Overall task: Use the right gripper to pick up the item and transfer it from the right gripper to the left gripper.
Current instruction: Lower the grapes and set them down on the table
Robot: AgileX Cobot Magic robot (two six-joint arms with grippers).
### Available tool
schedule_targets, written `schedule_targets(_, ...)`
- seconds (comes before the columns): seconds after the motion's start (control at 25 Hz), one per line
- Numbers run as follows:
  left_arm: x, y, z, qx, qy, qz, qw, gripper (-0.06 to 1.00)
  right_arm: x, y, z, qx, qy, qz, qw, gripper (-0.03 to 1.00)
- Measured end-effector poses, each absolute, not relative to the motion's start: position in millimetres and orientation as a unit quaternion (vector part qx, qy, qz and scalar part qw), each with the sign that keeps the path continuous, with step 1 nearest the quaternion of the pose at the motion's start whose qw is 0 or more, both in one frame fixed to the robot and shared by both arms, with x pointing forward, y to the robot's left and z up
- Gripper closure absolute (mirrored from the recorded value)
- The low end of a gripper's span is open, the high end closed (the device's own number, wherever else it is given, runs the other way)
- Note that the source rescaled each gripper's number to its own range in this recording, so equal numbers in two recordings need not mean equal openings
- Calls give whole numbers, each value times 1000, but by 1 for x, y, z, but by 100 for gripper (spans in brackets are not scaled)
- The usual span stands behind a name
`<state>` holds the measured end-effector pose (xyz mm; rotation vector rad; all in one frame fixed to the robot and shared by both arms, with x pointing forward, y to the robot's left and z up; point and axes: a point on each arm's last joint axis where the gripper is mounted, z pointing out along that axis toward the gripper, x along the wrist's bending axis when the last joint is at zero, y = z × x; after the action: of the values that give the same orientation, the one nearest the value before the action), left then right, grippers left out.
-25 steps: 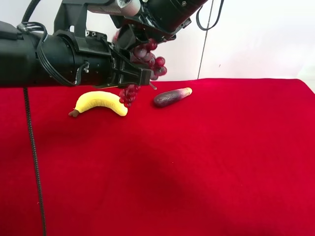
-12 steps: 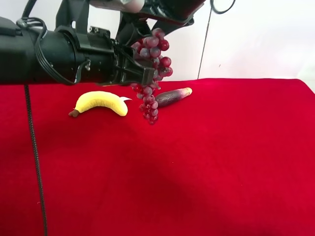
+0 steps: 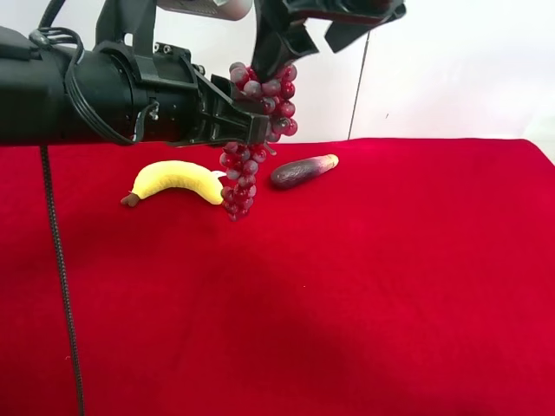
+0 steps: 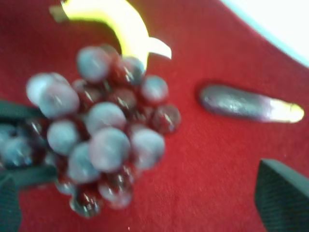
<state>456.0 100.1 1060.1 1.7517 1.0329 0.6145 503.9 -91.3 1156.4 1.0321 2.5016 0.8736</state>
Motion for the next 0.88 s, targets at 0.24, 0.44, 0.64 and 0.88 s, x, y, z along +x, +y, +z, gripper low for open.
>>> schedule_targets(0.24,460,106,1061,709,437,283,476,90,493,-101,1170,356,867,308,161,4)
schedule_targets(0.44,462,109,1062,706,437,305,466,90,474,-118,1187,355,870,296,168,4)
schedule_targets(0.64,462,109,1062,706,437,306,465,90,459,-128,1192,364,878,274,150,4)
schedule_targets(0.88,462,109,1062,707,436,307,464,90,452,-125,1192,433,850,287,87,4)
